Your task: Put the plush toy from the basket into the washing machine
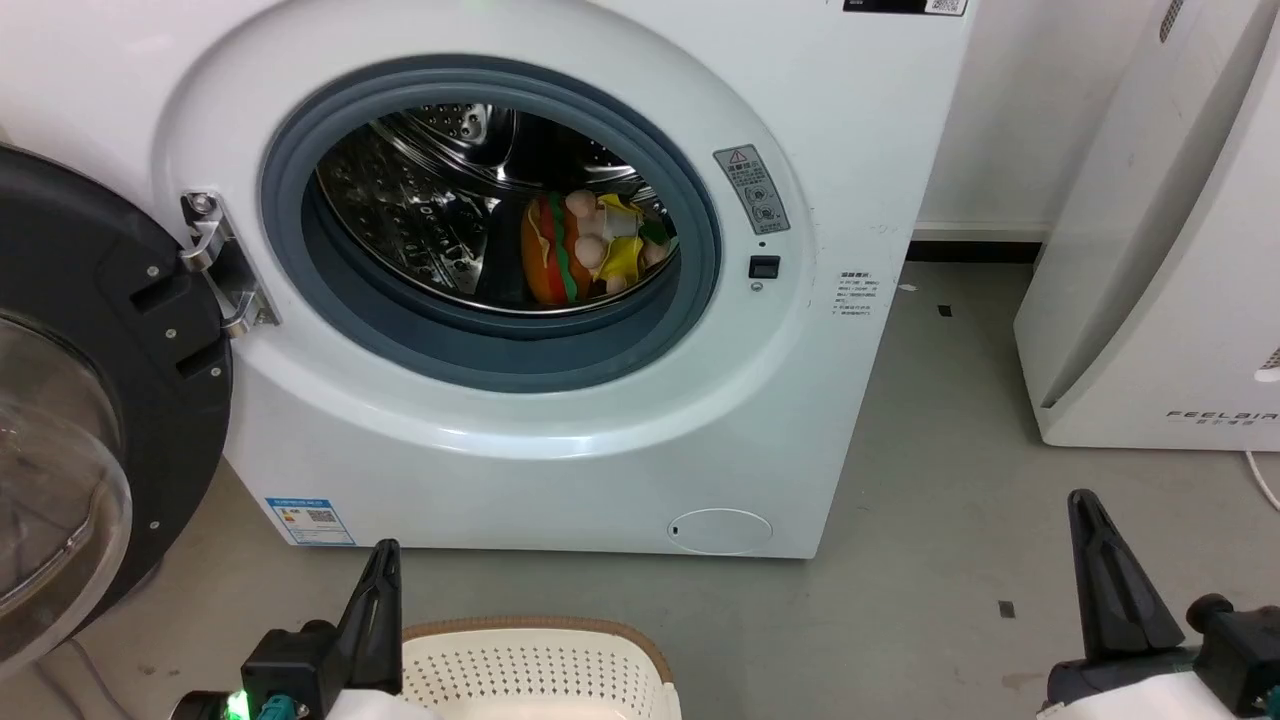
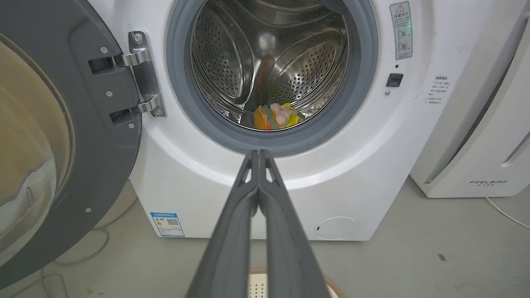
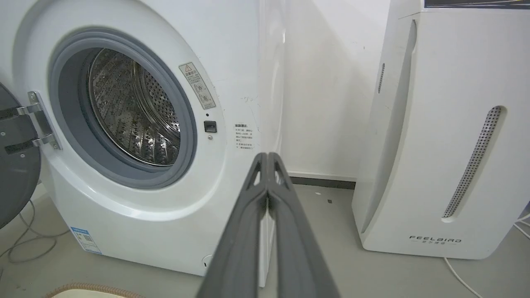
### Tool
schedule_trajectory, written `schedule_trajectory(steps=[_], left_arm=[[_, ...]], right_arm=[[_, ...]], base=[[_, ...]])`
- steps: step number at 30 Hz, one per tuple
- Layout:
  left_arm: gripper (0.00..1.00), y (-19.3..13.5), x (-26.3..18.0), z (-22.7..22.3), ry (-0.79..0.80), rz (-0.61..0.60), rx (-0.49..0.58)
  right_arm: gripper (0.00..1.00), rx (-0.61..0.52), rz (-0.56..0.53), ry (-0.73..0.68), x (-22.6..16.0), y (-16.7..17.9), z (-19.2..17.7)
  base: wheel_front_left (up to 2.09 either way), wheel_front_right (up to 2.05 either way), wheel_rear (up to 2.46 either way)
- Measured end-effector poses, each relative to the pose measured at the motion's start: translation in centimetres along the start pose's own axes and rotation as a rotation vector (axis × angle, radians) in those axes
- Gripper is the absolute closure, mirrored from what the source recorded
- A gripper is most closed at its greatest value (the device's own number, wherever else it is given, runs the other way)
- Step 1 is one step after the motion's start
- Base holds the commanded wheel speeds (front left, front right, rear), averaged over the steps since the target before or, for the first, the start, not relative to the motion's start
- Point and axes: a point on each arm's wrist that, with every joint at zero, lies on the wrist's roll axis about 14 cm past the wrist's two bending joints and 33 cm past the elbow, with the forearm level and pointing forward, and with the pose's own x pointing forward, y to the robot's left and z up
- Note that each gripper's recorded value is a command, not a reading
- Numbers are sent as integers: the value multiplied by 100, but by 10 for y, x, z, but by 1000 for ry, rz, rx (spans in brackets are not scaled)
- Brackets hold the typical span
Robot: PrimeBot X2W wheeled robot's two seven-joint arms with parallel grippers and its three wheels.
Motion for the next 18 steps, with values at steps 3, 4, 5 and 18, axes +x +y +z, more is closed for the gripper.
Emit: schedule_trajectory(steps=[3, 4, 5, 18], left_arm=[[100, 0, 1, 0, 3, 1, 1], [100, 0, 1, 0, 3, 1, 4], [100, 0, 2, 1, 3, 2, 4], [100, -3, 6, 4, 5, -3, 14]], right_arm=[[100, 1, 2, 5, 1, 1, -1], [100, 0, 2, 7, 1, 1, -1], [100, -2, 3, 8, 1, 1, -1], [100, -12, 13, 35, 3, 4, -5]], base=[[0, 0, 0], [0, 0, 0], [0, 0, 0], [0, 0, 0]])
